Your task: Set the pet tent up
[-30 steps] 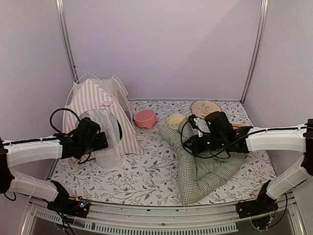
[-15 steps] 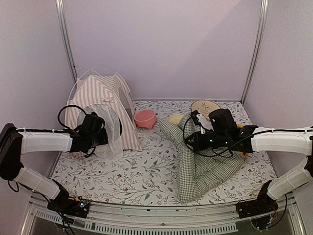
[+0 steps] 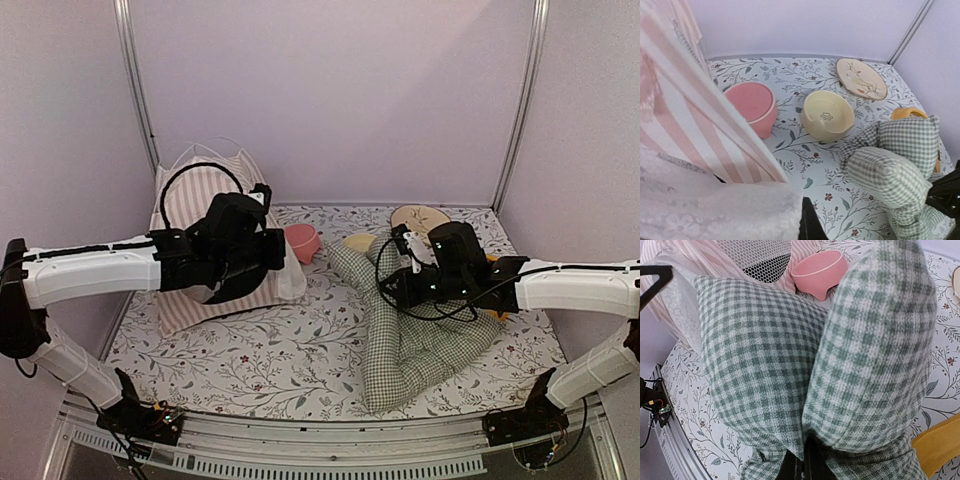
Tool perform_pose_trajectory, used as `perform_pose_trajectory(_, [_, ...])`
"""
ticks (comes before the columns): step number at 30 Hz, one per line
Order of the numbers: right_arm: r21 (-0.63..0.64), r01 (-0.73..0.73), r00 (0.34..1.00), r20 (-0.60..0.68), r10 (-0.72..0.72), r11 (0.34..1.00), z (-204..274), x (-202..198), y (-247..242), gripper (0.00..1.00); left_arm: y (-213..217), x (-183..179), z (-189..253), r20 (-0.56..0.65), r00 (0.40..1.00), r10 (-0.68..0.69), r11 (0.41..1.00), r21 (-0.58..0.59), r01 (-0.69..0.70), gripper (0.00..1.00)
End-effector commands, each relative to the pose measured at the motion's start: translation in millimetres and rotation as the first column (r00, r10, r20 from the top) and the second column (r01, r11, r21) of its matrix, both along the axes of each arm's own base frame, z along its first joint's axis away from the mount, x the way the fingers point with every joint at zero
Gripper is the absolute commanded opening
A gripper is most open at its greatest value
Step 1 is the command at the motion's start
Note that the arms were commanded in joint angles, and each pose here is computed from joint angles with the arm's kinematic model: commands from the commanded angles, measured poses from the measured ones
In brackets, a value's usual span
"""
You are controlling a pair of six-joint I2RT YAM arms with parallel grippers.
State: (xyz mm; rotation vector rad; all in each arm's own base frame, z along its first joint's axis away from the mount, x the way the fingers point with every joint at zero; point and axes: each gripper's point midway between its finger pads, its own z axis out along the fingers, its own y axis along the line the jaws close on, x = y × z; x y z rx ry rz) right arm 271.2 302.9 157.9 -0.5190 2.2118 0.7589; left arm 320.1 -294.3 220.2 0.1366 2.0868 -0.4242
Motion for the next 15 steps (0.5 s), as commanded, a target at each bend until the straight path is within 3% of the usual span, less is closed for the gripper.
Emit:
perform_pose_trajectory(1, [0.038,0.001,0.999,0.054,-0.003,0.999,21,4,-2,0.0,-35,-11,36,0.008,0.994,-0.105,0.994,-0.014,0.105,0.0])
perform_pose_trajectory(8, [0.045,0.012,0.998,0.054,-0.014,0.999,22,7,-8,0.0,-62,-7,92,0.047,0.973,-0.225,0.974,-0.033,0.226,0.0])
perform_pose_trajectory(15, [0.052,-0.002,0.999,0.035,0.0,0.999,16,4,-6,0.0,-54,25,88,-0.032,0.972,-0.233,0.959,-0.176,0.224,0.02])
